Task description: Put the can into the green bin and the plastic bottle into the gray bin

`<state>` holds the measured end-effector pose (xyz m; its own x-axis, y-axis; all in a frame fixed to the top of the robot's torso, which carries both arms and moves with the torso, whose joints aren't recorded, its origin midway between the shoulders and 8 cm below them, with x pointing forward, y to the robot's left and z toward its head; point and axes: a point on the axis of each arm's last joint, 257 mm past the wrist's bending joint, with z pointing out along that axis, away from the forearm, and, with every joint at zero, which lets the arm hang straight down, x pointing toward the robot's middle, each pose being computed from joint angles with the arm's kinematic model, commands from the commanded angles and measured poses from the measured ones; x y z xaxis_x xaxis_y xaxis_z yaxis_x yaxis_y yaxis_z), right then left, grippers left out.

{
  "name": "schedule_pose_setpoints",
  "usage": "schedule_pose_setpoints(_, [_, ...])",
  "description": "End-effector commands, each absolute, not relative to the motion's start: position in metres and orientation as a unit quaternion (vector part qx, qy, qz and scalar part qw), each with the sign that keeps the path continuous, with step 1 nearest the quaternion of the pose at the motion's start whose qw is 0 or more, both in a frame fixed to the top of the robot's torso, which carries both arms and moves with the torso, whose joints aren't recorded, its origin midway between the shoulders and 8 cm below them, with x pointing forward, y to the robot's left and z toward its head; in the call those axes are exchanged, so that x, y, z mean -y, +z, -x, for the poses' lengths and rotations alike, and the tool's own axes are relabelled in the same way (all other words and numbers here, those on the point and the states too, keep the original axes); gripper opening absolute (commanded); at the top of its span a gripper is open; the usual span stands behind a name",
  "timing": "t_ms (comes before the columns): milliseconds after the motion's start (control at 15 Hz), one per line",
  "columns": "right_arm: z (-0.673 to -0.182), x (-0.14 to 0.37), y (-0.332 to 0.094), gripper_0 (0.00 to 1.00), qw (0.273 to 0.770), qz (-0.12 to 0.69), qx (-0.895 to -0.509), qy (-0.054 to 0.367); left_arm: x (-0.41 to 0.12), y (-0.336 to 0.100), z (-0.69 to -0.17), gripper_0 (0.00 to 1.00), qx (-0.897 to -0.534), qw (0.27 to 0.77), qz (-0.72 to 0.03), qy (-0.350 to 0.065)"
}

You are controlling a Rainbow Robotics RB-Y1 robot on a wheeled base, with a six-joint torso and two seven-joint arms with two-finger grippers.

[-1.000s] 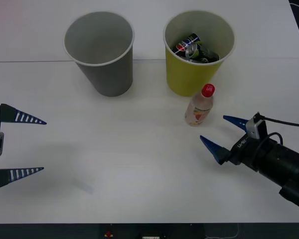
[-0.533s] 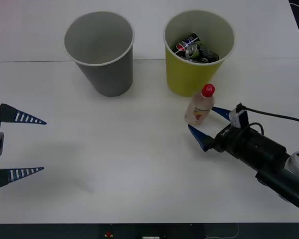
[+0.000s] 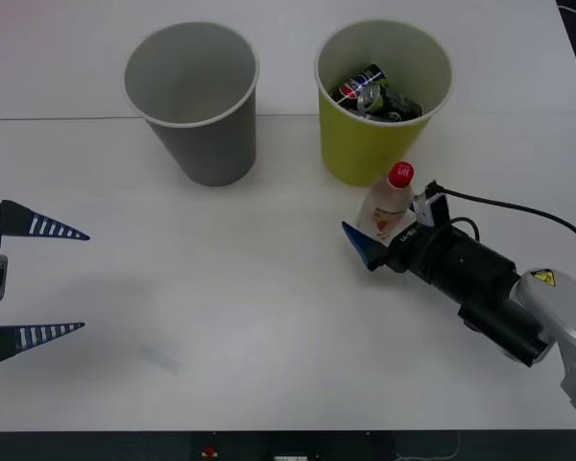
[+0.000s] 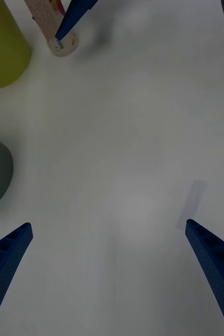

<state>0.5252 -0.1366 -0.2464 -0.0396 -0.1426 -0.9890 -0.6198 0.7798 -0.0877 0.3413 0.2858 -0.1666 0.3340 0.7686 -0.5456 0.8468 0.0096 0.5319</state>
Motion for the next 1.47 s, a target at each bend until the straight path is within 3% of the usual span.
schedule_pose_setpoints(67, [-0.527, 0.132, -0.245, 1.0, 0.637, 0.276, -0.695, 0.187, -0.286, -0.167, -0.341, 1.0, -0.575, 0.417, -0.702, -0.047])
schedule_pose_setpoints(133, [-0.527, 0.131, -0.245, 1.0, 0.637, 0.277, -0.694, 0.187, -0.286, -0.167, -0.341, 1.0, -0.575, 0.417, -0.702, -0.047])
schedule_pose_setpoints(200, [-0.527, 0.131, -0.245, 0.62, 0.637, 0.279, -0.694, 0.187, -0.286, -0.167, -0.341, 1.0, -0.575, 0.417, -0.702, -0.047])
schedule_pose_setpoints(267, [-0.527, 0.13, -0.245, 0.0, 0.637, 0.28, -0.693, 0.187, -0.286, -0.167, -0.341, 1.0, -0.575, 0.417, -0.702, -0.047])
schedule_pose_setpoints(1067, [-0.5, 0.129, -0.235, 0.0, 0.633, 0.326, -0.674, 0.199, -0.286, -0.167, -0.341, 1.0, -0.575, 0.417, -0.702, -0.047])
schedule_pose_setpoints(1467, [-0.44, 0.142, -0.209, 0.0, 0.607, 0.408, -0.622, 0.28, -0.286, -0.167, -0.341, 1.0, -0.575, 0.417, -0.702, -0.047])
